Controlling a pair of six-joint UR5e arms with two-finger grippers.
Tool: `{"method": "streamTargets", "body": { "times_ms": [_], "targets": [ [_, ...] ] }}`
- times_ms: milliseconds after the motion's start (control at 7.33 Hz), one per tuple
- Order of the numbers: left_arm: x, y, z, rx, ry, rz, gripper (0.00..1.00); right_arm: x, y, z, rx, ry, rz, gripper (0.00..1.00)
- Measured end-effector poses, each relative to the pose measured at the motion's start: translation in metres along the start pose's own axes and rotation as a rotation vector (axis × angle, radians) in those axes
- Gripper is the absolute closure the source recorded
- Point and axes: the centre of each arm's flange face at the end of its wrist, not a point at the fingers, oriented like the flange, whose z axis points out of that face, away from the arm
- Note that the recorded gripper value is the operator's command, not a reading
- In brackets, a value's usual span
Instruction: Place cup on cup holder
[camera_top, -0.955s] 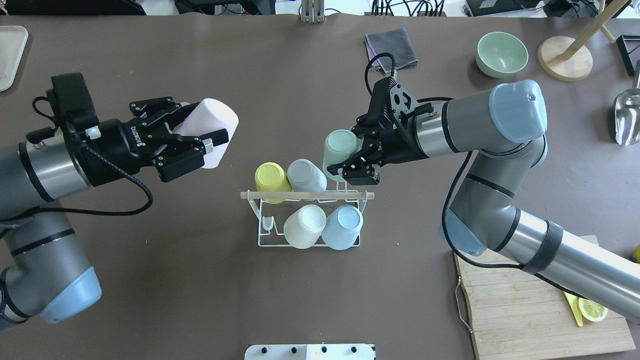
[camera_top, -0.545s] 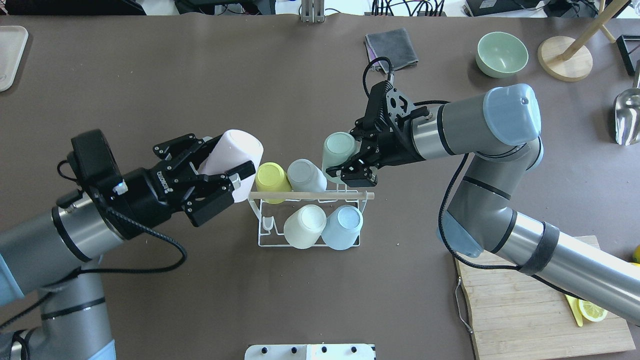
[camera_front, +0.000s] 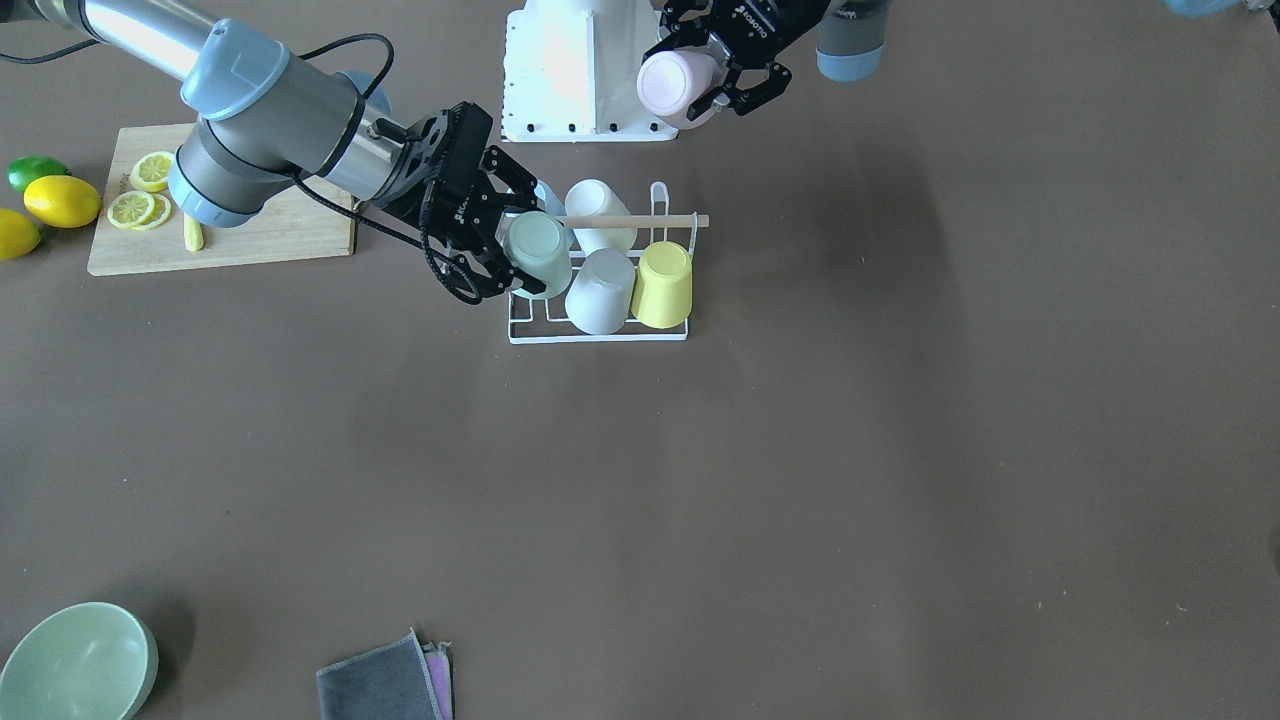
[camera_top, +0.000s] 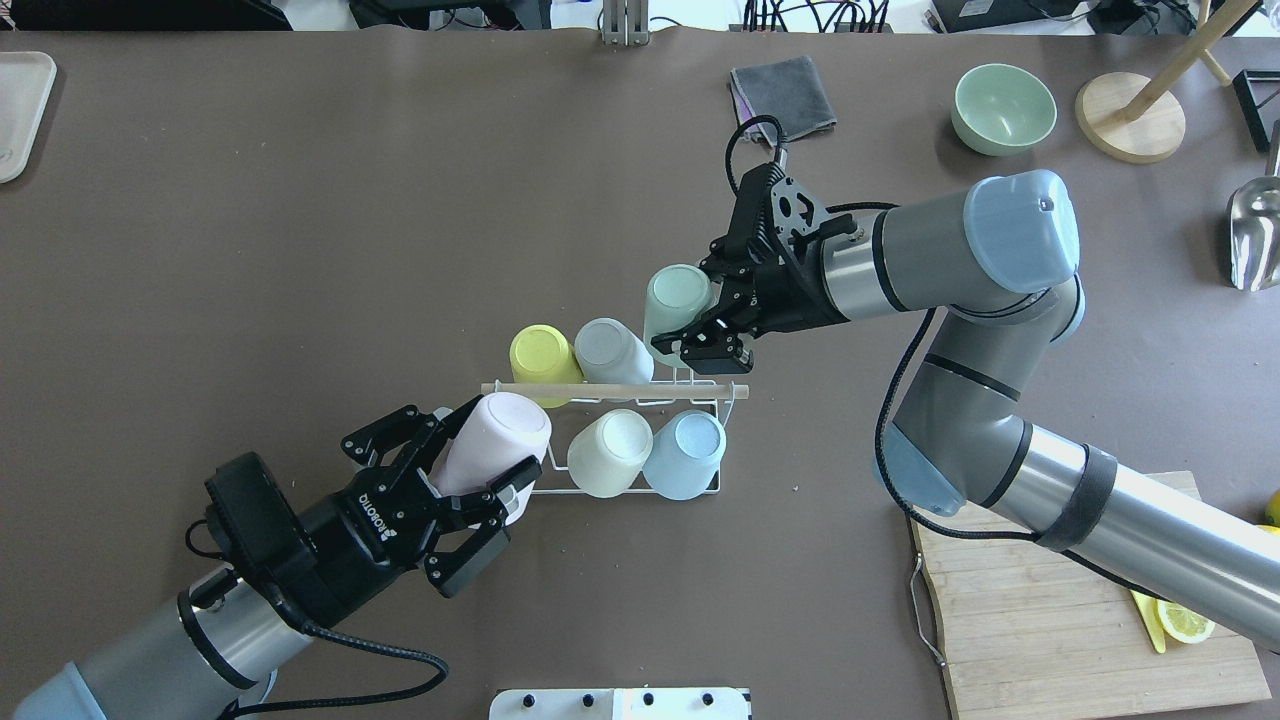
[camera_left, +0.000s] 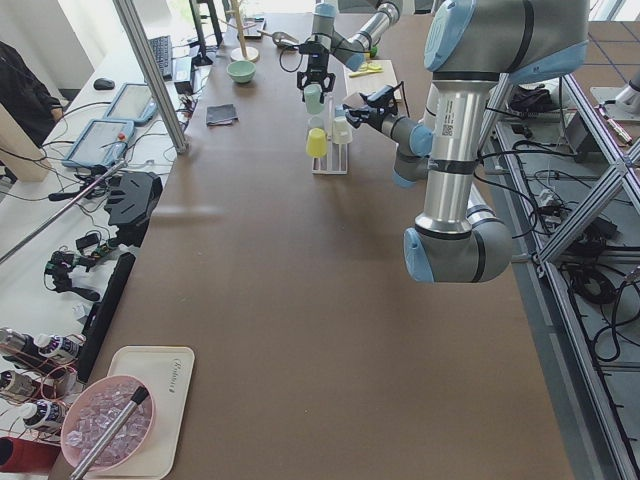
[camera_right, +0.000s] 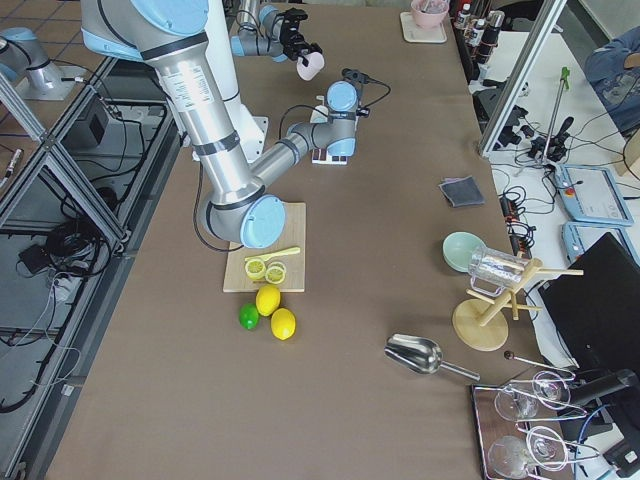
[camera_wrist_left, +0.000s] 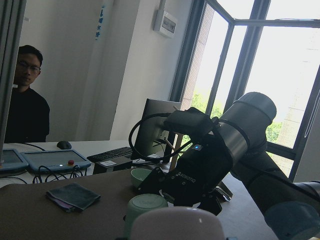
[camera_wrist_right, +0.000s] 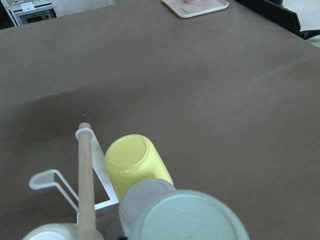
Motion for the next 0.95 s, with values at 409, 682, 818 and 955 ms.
{"method": "streamTargets", "body": {
  "times_ms": [409,682,818,955],
  "targets": [
    [-0.004,0.017,0.000,0.000,-0.046,0.025,1.00,0.001,0.000,0.001,0.007,0.019,0.003,1.00],
    [-0.005,0.020,0.006,0.011,-0.080,0.031,1.00,0.000,0.000,0.001,0.008,0.021,0.005,0.90],
    [-0.003,0.020,0.013,0.019,-0.086,0.031,1.00,0.000,0.000,0.001,0.009,0.022,0.006,0.78],
    [-0.002,0.017,0.021,0.031,-0.091,0.031,1.00,0.000,0.001,0.002,0.010,0.027,0.009,0.66]
  ]
}}
